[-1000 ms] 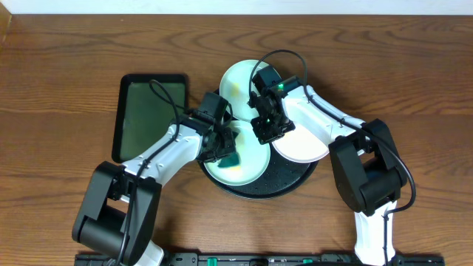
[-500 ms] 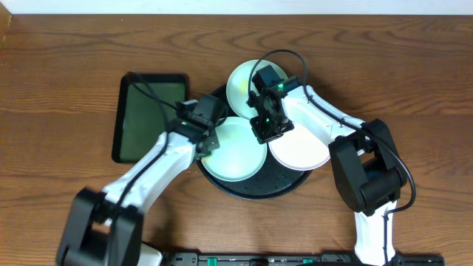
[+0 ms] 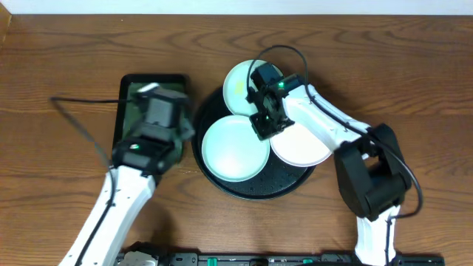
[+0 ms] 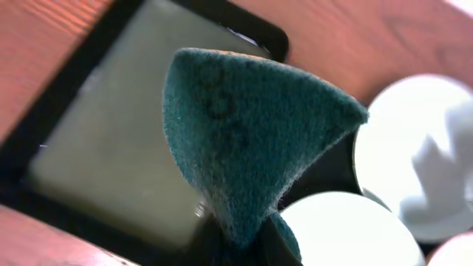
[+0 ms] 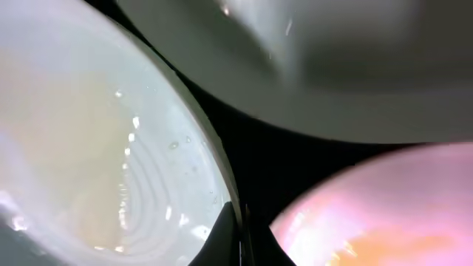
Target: Clean dirty plates on tray and stack at the side
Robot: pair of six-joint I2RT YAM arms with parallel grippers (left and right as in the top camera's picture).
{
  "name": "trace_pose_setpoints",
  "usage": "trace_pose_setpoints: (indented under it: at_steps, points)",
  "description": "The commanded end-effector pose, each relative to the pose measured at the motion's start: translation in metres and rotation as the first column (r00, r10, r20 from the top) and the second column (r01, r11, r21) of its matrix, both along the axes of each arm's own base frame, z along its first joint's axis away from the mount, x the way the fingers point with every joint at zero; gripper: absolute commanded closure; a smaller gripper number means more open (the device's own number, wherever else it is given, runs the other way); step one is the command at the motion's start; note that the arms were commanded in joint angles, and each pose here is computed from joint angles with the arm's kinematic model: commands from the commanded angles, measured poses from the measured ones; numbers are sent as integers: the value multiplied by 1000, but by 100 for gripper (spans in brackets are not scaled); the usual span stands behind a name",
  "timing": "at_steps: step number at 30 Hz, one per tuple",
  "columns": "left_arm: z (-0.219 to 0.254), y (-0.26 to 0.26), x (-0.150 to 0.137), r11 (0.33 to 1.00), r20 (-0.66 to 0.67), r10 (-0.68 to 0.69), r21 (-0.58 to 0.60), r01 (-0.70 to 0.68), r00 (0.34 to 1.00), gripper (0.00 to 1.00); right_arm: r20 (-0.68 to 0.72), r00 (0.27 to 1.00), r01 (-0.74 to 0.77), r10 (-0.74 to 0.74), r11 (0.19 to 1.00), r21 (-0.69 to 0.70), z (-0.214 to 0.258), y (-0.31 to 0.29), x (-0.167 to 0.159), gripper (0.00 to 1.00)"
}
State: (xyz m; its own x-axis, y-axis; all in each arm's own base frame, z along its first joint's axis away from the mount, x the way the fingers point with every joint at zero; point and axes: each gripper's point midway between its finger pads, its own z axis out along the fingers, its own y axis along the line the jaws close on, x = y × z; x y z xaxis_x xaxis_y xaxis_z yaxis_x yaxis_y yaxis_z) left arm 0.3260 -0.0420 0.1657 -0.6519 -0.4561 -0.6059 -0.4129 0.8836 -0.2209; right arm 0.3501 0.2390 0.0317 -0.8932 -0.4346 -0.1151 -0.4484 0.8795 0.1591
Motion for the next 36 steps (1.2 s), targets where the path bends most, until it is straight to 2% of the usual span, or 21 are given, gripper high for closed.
trace_pose_setpoints:
  at_steps: [1,4,10,14,19,24,30,32,36]
  points:
    - [1,22,-2,999,-6,22,-22,-22,1000,93,267,964,9,14,996,-83,71,-9,33,99]
    - [-2,41,-2,998,-26,34,-42,-35,999,93,417,908,55,41,975,-217,103,-28,46,99]
    - [-4,68,-4,992,-37,79,-95,-82,996,93,617,750,76,238,895,-439,168,-35,57,99]
    - [-5,81,-7,989,-48,115,-92,-119,992,93,672,647,78,361,846,-528,201,-21,55,99]
    - [-8,84,-11,988,-63,121,-89,-126,991,93,636,541,46,551,736,-676,225,0,47,99]
    - [-9,83,-13,988,-76,121,-88,-127,990,92,608,484,84,629,658,-748,243,9,41,99]
    - [-10,83,-14,991,-82,104,-75,-110,991,93,629,460,100,627,667,-738,248,20,34,99]
    - [-10,83,-14,991,-81,104,-75,-110,991,93,599,467,10,650,674,-739,235,28,29,99]
    - [-10,83,-14,991,-83,104,-75,-110,991,93,483,483,-280,731,651,-705,193,44,10,99]
